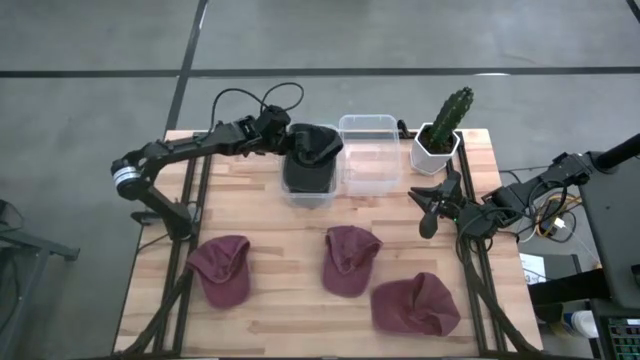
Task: Pick & Place hat
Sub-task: Put the black cap into the left transparent bin
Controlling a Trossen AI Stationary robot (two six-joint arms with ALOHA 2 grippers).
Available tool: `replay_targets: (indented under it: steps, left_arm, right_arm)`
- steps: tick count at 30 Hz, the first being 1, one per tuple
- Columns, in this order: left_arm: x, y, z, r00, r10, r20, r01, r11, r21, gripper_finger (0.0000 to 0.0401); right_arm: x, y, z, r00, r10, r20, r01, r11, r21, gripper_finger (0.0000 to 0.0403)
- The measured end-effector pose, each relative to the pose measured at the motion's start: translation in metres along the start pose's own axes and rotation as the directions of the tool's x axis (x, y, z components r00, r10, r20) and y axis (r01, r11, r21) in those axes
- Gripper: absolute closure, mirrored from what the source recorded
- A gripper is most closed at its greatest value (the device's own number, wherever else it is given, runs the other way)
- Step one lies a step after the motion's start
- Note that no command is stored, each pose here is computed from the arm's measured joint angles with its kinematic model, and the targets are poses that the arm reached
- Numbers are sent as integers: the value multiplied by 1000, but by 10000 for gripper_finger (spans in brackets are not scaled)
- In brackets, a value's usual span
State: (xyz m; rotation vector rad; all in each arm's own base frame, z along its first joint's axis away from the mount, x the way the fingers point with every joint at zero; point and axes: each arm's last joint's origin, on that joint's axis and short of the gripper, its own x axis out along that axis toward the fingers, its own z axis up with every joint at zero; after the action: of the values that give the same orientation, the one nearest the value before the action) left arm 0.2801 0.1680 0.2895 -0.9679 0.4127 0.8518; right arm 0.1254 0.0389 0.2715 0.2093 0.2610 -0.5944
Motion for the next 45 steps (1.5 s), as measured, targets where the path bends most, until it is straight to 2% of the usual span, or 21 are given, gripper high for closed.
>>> replay_targets:
  steps: [6,14,19,23,32,36,40,45]
  left_arm:
    - [-4,-5,4,1000,-19,13,19,999,28,231]
    - [-6,6,-8,988,75,-135,-72,997,31,231]
    - [-8,6,-10,985,69,-159,-61,997,51,231]
    - [-8,5,-8,988,61,-143,-50,995,81,231]
    - [-19,-7,9,997,74,-1,-72,980,185,231]
    - [-27,-17,19,998,44,43,-52,973,224,231]
    - [-32,-28,15,1000,-17,8,14,956,295,231]
    - [-24,-20,3,999,18,-36,-6,951,309,231]
  right_arm:
    - [0,0,0,1000,0,0,0,1000,0,344]
    - [0,0,0,1000,-2,1,2,1000,-27,344]
    - [0,0,0,1000,-5,3,5,999,-34,344]
    - [0,0,0,1000,-5,4,5,999,-33,344]
    - [0,0,0,1000,-5,4,5,999,-33,344]
    - [0,0,0,1000,-5,4,5,999,-33,344]
    - [0,0,0,1000,-5,5,5,1000,-31,344]
    - [0,0,0,1000,-5,5,5,999,-31,344]
